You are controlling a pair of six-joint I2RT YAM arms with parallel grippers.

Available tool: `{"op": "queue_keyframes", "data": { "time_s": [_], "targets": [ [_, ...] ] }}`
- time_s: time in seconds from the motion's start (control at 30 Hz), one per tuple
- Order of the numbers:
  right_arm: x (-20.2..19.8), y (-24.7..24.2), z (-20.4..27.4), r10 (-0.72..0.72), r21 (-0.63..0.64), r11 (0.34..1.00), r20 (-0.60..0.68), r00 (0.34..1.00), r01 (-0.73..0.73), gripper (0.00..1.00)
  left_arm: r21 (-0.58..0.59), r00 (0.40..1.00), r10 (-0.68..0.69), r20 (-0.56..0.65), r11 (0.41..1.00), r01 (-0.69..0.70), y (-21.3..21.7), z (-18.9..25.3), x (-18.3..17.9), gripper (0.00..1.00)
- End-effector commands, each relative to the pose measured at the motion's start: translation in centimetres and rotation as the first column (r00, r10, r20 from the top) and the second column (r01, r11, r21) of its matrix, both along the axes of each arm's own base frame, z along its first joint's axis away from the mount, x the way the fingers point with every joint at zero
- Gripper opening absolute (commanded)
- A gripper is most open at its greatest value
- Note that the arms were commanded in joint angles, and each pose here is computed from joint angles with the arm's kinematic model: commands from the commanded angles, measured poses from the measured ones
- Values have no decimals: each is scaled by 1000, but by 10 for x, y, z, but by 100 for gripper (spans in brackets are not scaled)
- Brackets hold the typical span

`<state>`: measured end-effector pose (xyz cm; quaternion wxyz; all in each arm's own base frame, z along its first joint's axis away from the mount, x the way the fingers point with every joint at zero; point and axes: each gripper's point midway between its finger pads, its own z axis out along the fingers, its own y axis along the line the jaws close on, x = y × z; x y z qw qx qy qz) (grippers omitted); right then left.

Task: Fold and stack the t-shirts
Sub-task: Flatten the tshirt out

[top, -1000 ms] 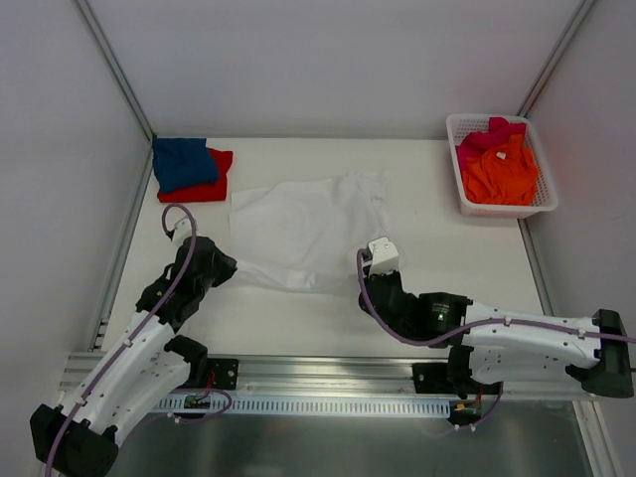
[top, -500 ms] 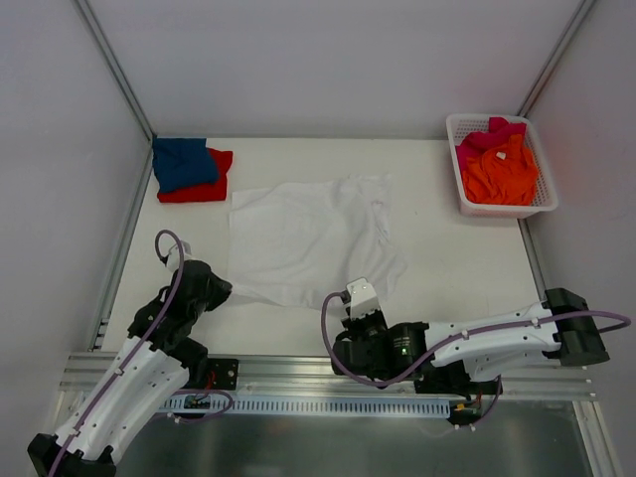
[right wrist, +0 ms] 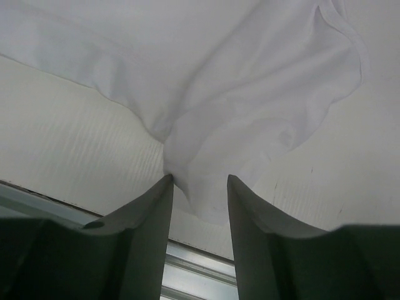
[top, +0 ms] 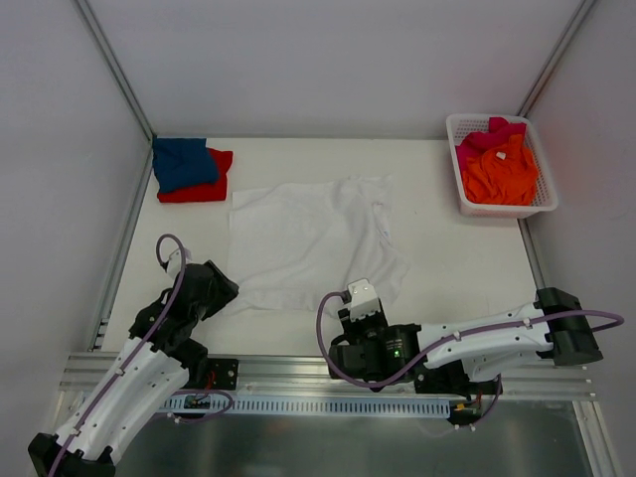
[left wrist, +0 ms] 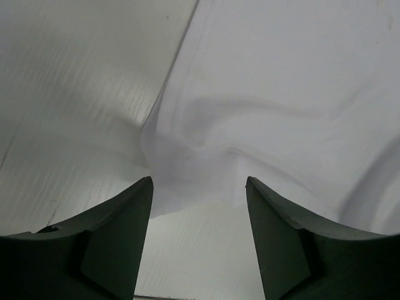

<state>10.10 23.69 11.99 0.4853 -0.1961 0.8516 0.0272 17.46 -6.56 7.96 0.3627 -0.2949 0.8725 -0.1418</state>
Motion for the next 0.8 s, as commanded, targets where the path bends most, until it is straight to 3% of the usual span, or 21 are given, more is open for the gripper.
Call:
{"op": "queue_keyframes", "data": {
  "time_s": [0.0,0.23,0.53,0.6,0.77],
  "targets": [
    [6,0,26,-27,52,998,47,999,24,45,35,1000,5,28,999,-6,4,15,5,62],
    [19,-14,52,-44,75,996,97,994,37,46,51,997,-4,74,999,1,3,41,15,63],
    [67,-47,90,-128,77,990,152,980,118,48,133,995,-5,95,991,-8,4,70,38,66],
    [83,-47,94,-161,152,978,114,980,143,48,155,994,-14,111,988,-3,1,74,49,68],
    [127,-54,82,-177,204,964,20,984,169,47,194,985,-40,170,981,6,-11,83,87,73]
  ]
}}
